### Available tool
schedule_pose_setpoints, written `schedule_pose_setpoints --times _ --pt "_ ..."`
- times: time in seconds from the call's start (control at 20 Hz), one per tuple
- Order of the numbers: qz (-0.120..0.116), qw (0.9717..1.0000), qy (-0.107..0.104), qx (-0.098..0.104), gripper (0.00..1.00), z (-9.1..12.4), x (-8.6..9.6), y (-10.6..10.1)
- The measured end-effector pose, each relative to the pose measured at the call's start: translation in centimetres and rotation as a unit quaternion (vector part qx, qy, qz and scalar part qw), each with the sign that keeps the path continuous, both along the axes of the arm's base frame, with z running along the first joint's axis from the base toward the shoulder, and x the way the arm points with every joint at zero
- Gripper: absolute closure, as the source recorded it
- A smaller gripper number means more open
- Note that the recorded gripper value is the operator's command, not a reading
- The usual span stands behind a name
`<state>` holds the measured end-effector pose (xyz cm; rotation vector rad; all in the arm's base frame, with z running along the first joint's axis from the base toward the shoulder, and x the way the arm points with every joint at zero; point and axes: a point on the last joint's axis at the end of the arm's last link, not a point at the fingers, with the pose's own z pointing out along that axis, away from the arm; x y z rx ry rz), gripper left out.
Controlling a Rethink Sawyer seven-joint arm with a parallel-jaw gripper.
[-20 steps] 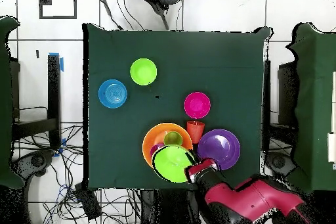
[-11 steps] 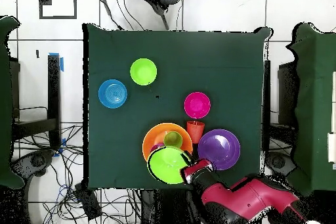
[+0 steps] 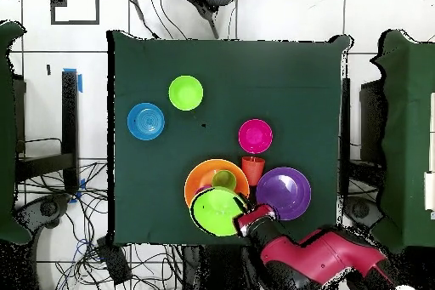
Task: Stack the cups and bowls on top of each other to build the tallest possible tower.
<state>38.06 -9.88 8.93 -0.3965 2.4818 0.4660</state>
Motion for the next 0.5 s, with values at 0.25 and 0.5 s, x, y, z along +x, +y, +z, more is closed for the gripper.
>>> schedule_pose_setpoints --times 0.25,0.5 --pt "0.010 0.9998 -0.013 -0.012 1.00 -0.3 0.4 -0.6" --pt "0.020 0.9990 -0.030 -0.029 1.00 -0.7 1.1 -1.7"
